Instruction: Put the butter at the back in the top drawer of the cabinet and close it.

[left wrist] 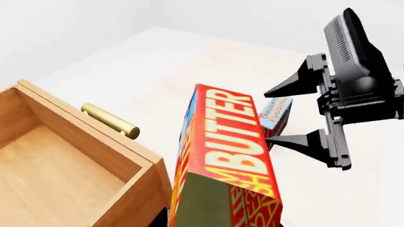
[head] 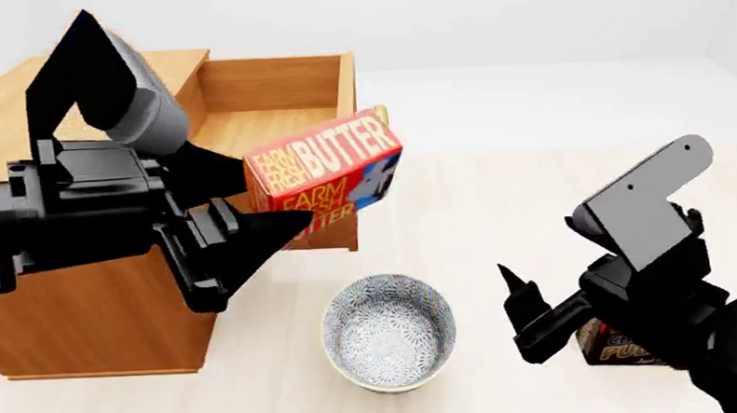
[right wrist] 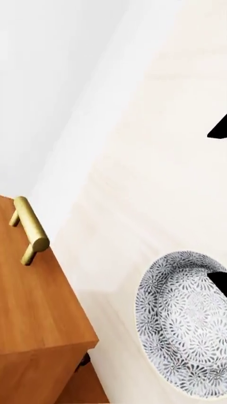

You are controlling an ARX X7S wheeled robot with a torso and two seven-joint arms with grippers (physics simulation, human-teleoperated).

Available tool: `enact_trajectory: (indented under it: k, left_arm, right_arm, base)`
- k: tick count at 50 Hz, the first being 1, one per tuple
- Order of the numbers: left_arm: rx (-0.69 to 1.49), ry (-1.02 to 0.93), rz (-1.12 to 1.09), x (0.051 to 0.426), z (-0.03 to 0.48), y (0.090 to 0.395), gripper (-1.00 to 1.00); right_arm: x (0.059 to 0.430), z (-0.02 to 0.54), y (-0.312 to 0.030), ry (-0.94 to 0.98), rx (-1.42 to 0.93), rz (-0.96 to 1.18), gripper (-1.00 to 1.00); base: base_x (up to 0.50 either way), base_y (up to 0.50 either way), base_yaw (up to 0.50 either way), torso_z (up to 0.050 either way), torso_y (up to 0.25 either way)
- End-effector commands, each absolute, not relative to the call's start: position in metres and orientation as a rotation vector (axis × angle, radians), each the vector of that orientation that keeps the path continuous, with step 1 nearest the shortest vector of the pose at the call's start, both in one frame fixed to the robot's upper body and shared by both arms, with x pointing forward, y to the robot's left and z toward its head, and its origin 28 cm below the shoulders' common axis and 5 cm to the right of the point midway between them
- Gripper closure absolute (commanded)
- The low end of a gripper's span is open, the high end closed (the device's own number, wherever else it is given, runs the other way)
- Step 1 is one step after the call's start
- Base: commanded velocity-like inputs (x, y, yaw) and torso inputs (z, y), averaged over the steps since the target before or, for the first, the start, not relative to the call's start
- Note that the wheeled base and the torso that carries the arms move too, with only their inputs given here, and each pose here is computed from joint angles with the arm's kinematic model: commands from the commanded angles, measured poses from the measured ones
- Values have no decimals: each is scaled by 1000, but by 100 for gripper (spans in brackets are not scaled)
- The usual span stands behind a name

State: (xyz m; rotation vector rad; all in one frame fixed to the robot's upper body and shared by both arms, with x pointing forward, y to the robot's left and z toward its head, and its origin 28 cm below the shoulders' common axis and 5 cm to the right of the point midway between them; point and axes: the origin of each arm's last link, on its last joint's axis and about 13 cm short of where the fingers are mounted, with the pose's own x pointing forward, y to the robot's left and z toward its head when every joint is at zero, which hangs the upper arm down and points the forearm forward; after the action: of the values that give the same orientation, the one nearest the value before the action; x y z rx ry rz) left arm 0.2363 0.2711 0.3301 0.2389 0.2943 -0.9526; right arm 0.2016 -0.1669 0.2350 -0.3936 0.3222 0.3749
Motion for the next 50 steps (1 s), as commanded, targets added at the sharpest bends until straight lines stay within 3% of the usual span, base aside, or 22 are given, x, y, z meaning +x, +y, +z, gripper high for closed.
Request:
enact_trajectory:
  k: [1,23,50]
  left_arm:
    - [140,201,-855,237,366,272,100]
    - [78,225,-628,301,418,252,100]
    - [109,315,-460,377,414,236,100]
  right_arm:
    - [185,215,-164,189,-255,300,-100]
    - [144,192,-167,102,-149,281,-100]
    - [116,199,-164,15,-160,244,-100]
  base:
    - [0,0,0,0,0]
    - [0,0,0,0,1]
    - [0,0,0,0,2]
